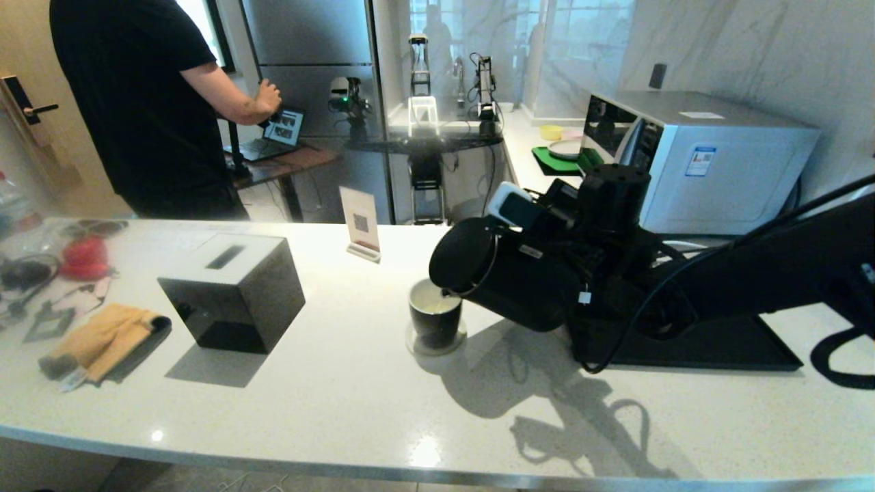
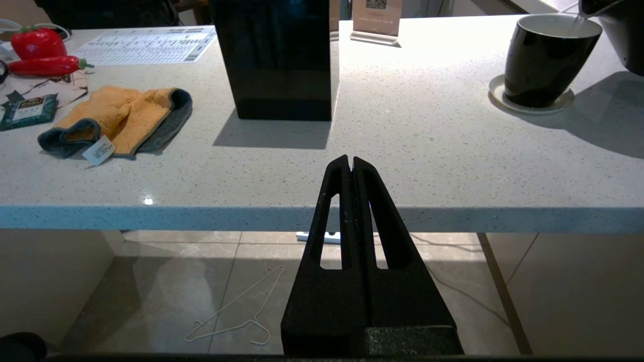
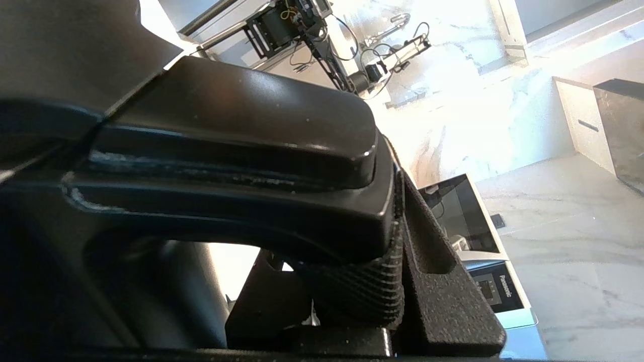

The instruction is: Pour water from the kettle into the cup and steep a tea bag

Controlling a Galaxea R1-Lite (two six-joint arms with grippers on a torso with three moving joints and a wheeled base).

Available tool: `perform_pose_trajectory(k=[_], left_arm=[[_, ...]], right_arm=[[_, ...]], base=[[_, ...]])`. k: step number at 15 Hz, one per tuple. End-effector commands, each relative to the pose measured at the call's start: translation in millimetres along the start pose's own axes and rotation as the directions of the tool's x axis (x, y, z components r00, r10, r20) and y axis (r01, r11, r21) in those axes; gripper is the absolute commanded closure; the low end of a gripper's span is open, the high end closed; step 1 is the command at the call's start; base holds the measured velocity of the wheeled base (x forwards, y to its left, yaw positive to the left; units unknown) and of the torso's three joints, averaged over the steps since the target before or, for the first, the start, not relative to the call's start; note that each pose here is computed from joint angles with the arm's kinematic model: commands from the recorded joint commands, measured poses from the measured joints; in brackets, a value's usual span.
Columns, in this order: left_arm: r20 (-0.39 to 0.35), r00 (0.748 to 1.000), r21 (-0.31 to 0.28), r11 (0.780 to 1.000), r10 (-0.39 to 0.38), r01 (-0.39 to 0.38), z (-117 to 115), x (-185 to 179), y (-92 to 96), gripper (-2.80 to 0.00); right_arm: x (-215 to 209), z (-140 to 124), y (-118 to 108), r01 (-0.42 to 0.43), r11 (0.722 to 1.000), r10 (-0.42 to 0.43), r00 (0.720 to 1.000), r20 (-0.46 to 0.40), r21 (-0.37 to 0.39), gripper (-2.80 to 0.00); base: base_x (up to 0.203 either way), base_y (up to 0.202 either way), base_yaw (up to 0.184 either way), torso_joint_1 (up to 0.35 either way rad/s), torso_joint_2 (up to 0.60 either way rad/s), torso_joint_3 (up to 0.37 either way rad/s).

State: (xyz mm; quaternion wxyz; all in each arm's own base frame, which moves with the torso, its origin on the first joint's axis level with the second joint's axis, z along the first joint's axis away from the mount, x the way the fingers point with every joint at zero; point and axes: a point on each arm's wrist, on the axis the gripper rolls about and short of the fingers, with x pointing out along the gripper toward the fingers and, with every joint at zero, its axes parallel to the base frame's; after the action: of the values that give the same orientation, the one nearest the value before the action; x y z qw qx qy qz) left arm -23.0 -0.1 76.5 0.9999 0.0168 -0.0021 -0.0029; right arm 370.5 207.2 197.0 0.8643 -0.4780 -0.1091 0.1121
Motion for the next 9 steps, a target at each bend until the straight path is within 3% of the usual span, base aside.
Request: perform_pose_trajectory(k=[1,9], left_arm=[[0.001,1.000,0.000,1.000,0.000,0.000,0.0,0.0,0.0,0.00],[0.001,1.000,0.000,1.000,0.000,0.000,0.0,0.0,0.0,0.00]], right_arm=[[0.7,0.6,-0.5,0.001,1.000,-0.001,1.000,0.000,-0.005,0.00],[0.6,1.8,-2.5,0.004,1.000,-0.004,1.000,0.003,0.002,0.00]], base=[[0.000,0.000,0.000,0.000,0.00,0.000],[0.000,0.000,0.000,0.000,0.00,0.000]])
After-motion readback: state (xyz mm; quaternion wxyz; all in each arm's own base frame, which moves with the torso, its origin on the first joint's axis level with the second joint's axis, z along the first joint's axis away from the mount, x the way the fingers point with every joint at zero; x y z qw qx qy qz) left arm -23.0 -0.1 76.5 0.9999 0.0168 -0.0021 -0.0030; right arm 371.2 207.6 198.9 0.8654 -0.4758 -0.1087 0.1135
